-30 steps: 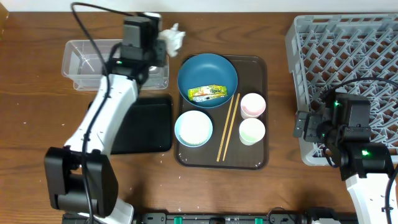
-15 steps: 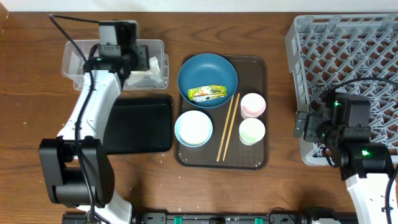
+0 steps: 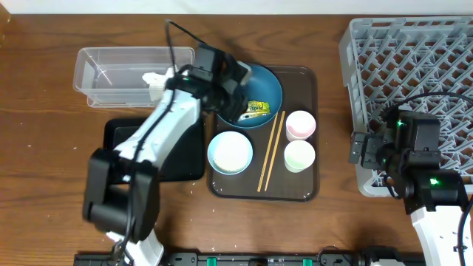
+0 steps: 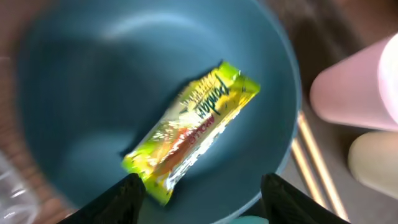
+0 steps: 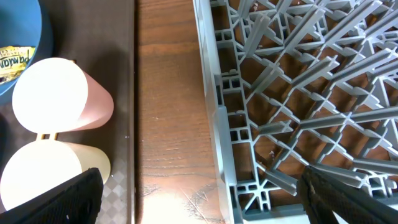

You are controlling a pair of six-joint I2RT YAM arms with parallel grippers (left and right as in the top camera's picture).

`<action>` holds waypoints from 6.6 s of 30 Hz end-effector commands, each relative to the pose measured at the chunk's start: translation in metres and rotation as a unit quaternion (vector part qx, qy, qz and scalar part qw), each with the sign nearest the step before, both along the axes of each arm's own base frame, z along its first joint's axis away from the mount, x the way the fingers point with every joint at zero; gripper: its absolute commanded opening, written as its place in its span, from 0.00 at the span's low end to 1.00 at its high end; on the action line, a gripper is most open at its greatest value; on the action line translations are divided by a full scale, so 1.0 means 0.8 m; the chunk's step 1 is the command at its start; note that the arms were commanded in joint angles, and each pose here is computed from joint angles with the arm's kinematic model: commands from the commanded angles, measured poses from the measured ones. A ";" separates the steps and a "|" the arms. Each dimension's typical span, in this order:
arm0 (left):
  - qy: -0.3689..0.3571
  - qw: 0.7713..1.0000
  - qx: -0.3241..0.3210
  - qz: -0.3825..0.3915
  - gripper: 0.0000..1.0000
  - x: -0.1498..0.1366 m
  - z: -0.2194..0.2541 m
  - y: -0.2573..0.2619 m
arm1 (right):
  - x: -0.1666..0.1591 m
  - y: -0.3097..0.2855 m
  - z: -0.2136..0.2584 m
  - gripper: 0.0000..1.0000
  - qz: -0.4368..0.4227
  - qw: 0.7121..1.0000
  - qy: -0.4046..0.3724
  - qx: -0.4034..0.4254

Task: Sort waste into correct bins and load items into the dishwasher rack
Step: 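Return the left gripper to the plate and grasp the yellow wrapper, then carry the yellow wrapper to the clear bin and release it, then reach the left gripper to the light-blue rice bowl and grip its rim, then lift the bowl and tip the rice onto the black tray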

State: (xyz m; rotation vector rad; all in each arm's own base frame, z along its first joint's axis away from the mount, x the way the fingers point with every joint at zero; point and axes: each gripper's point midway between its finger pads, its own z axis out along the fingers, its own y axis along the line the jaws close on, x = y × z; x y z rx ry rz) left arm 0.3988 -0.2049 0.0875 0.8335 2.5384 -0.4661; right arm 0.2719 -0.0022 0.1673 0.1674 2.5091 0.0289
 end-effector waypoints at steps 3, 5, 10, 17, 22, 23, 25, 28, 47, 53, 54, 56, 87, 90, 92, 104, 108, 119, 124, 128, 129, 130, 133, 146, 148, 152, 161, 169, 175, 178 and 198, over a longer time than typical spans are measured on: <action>0.023 0.996 0.084 -0.002 0.70 0.002 -0.077 0.020 | 0.004 -0.001 0.012 0.99 0.001 1.000 -0.012 0.000; 0.026 0.995 0.094 0.000 0.71 0.005 -0.092 0.023 | 0.004 -0.001 0.012 0.99 0.001 1.000 -0.012 -0.001; 0.030 0.995 0.095 0.000 0.70 0.009 -0.110 0.021 | 0.004 -0.001 0.012 0.99 0.001 1.000 -0.012 -0.001; 0.030 0.995 0.094 0.002 0.09 0.009 -0.108 0.021 | 0.004 -0.001 0.012 0.99 0.001 1.000 -0.012 0.000; 0.004 0.997 0.070 0.038 0.06 0.027 -0.067 0.018 | 0.003 -0.001 0.011 0.99 0.001 1.000 -0.010 -0.001; -0.004 0.997 0.063 0.047 0.06 0.030 -0.054 0.019 | 0.003 -0.001 0.011 0.99 0.001 1.000 -0.010 -0.001; -0.024 0.996 0.042 0.078 0.06 0.039 -0.021 0.025 | 0.003 -0.001 0.011 0.99 0.001 1.000 -0.011 -0.001; -0.054 0.991 0.012 0.124 0.06 0.050 0.031 0.045 | 0.003 -0.001 0.011 0.99 0.001 1.000 -0.011 -0.001; -0.102 0.927 0.029 0.360 0.42 0.106 0.064 0.279 | 0.003 -0.001 0.011 0.99 0.001 1.000 -0.010 -0.001; -0.119 0.936 -0.003 0.332 0.49 0.085 0.116 0.250 | 0.003 -0.001 0.011 0.99 0.001 1.000 -0.010 -0.001; -0.116 0.937 -0.004 0.330 0.49 0.077 0.121 0.246 | 0.003 -0.001 0.011 0.99 0.001 1.000 -0.010 -0.001; -0.087 0.938 -0.009 0.337 0.49 0.054 0.126 0.235 | 0.003 -0.001 0.011 0.99 0.001 1.000 -0.010 -0.001; 0.143 0.978 -0.011 0.152 0.53 -0.152 -0.014 -0.020 | 0.003 -0.001 0.011 0.99 0.001 1.000 -0.010 0.000; 0.146 0.977 -0.006 0.154 0.53 -0.156 -0.033 -0.033 | 0.003 -0.001 0.011 0.99 0.001 1.000 -0.010 0.000; 0.149 0.976 0.014 0.160 0.53 -0.159 -0.048 -0.034 | 0.003 -0.001 0.011 0.99 0.001 1.000 -0.010 0.000; 0.155 0.976 0.032 0.151 0.09 -0.162 -0.074 -0.043 | 0.003 -0.001 0.011 0.99 0.001 1.000 -0.010 -0.001; 0.145 0.977 0.022 0.153 0.06 -0.158 -0.060 -0.042 | 0.003 -0.001 0.011 0.99 0.001 1.000 -0.010 -0.001; 0.103 0.975 -0.022 0.198 0.06 -0.152 0.045 0.011 | 0.003 -0.001 0.011 0.99 0.001 1.000 -0.010 -0.001; 0.085 0.967 -0.041 0.236 0.06 -0.139 0.072 0.058 | 0.003 -0.001 0.011 0.99 0.001 1.000 -0.010 -0.001; 0.087 0.960 -0.055 0.259 0.06 -0.129 0.077 0.090 | 0.003 -0.001 0.011 0.99 0.001 1.000 -0.010 -0.001; 0.090 0.959 -0.063 0.261 0.06 -0.126 0.078 0.096 | 0.003 -0.001 0.011 0.99 0.001 1.000 -0.010 -0.001; 0.094 0.956 -0.070 0.269 0.06 -0.123 0.078 0.103 | 0.003 -0.001 0.011 0.99 0.001 1.000 -0.010 -0.001; 0.111 0.946 -0.119 0.280 0.06 -0.116 0.083 0.117 | 0.003 -0.001 0.011 0.99 0.001 1.000 -0.010 -0.001; 0.195 0.845 -0.443 0.228 0.06 -0.097 0.118 0.174 | 0.002 -0.001 0.010 0.99 0.001 1.000 -0.009 -0.001; 0.211 0.823 -0.472 0.234 0.06 -0.092 0.114 0.184 | 0.002 -0.001 0.010 0.99 0.001 1.000 -0.009 -0.001; 0.239 0.769 -0.543 0.237 0.06 -0.083 0.112 0.202 | 0.002 -0.001 0.010 0.99 0.001 1.000 -0.009 -0.001; 0.278 0.704 -0.587 0.287 0.06 -0.080 0.096 0.236 | 0.002 -0.001 0.010 0.99 0.001 1.000 -0.009 -0.001; 0.295 0.683 -0.583 0.326 0.06 -0.086 0.089 0.253 | 0.002 -0.001 0.011 0.99 0.001 1.000 -0.009 -0.001; 0.303 0.680 -0.580 0.333 0.06 -0.088 0.088 0.252 | 0.002 -0.001 0.010 0.99 0.001 1.000 -0.009 -0.001; 0.273 0.720 -0.548 0.325 0.06 -0.088 0.077 0.252 | 0.002 -0.001 0.011 0.99 0.001 1.000 -0.009 -0.001; 0.234 0.903 -0.276 0.231 0.06 -0.140 0.076 0.130 | 0.001 -0.001 0.010 0.99 0.001 1.000 -0.007 -0.001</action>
